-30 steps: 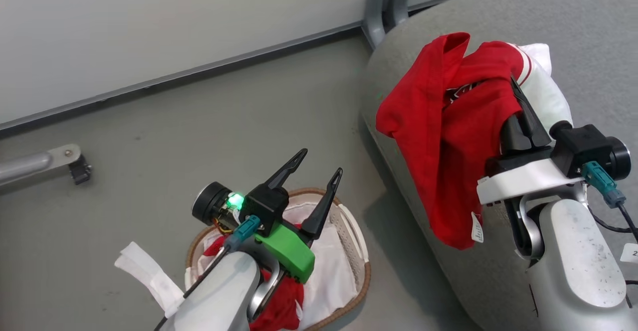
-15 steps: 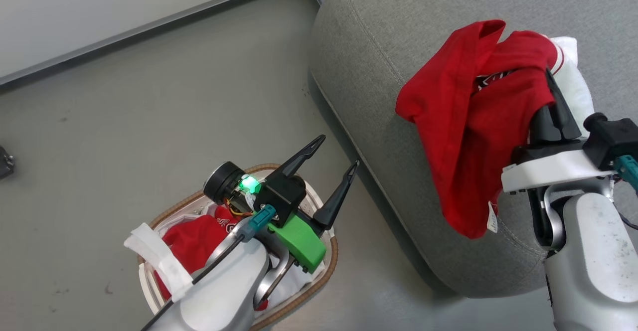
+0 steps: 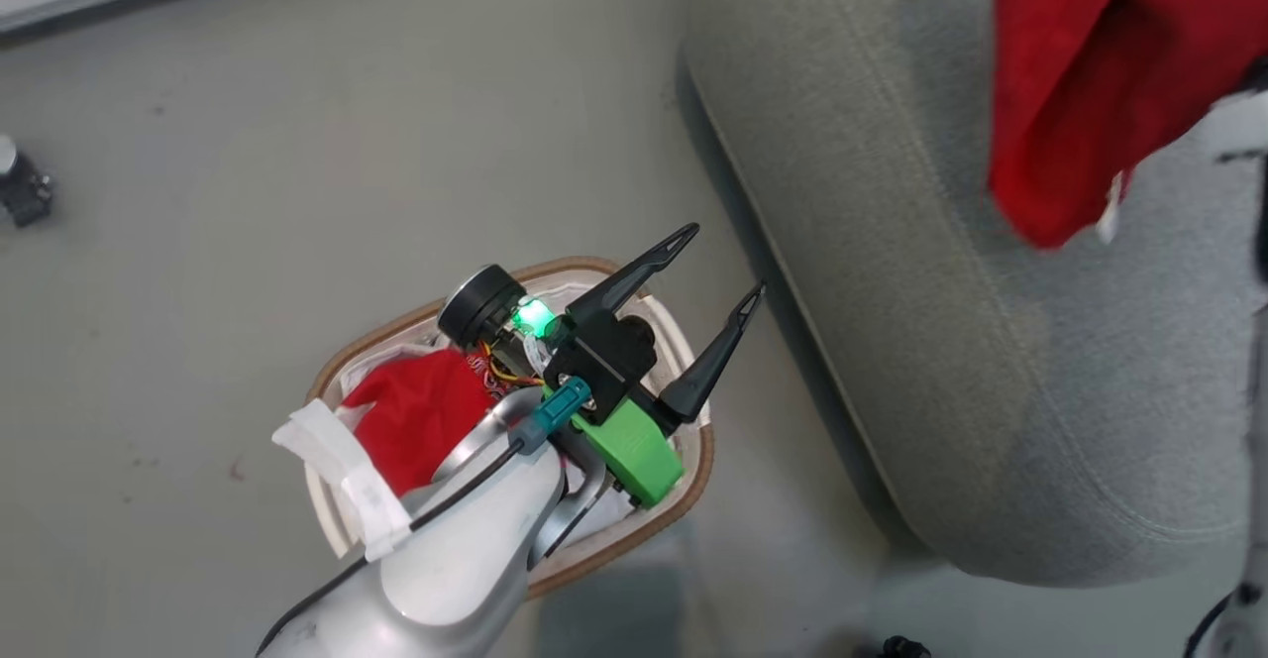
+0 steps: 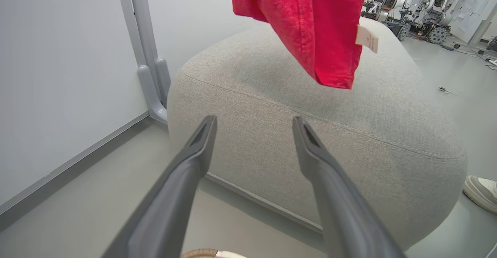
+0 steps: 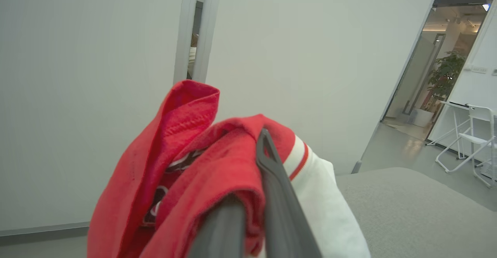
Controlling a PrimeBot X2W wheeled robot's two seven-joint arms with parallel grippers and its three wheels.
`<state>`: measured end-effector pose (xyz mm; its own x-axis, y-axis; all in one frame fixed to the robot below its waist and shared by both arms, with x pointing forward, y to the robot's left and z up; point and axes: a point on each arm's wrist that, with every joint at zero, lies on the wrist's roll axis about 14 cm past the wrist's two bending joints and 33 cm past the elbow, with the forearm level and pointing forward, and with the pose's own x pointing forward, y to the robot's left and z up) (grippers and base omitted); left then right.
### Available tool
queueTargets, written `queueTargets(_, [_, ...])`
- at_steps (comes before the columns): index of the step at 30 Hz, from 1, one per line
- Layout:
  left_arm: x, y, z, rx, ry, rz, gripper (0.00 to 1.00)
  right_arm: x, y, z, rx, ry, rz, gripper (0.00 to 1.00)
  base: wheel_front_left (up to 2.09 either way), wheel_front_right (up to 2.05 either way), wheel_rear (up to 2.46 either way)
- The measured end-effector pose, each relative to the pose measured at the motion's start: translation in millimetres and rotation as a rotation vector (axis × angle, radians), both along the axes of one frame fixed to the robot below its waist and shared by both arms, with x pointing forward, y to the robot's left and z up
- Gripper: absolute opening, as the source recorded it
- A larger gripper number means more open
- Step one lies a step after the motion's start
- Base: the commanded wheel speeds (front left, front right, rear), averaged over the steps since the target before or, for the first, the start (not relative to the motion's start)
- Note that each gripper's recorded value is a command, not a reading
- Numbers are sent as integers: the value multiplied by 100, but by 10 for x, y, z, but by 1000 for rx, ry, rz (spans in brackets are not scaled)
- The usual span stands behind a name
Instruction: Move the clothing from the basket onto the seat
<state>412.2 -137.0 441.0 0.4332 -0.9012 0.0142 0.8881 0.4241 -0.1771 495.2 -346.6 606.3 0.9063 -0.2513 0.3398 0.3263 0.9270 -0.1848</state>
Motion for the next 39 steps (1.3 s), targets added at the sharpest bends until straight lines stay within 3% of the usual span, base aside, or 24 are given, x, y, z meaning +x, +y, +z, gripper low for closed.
queueTargets(5, [148,174,-134,22,12,52,100,258,-366,157,-40,-30,-70,0,0,0,0])
queueTargets(9, [264,372,-254,50,18,107,100,449,-635,70,-30,1,-126,0,0,0,0])
queueTargets(14, [375,640,-424,87,44,183,100,662,-774,-513,4,149,-156,0,0,0,0])
queueTargets(24, [444,898,-754,129,109,251,100,892,-336,-1717,80,394,-66,0,0,0,0])
queueTargets(25, [444,896,-762,130,110,250,100,880,-310,-1765,90,402,-64,8,0,0,0])
queueTargets(27, [445,879,-763,128,110,247,100,829,-309,-1821,106,412,-71,45,0,0,0])
queueTargets(28, [445,870,-761,127,110,245,100,805,-320,-1814,106,411,-75,93,0,0,0])
queueTargets(29, [445,862,-755,126,109,243,100,779,-327,-1796,104,408,-77,100,0,0,0])
queueTargets(39, [527,917,-528,86,86,293,100,388,-115,-1828,72,443,-40,100,0,0,0])
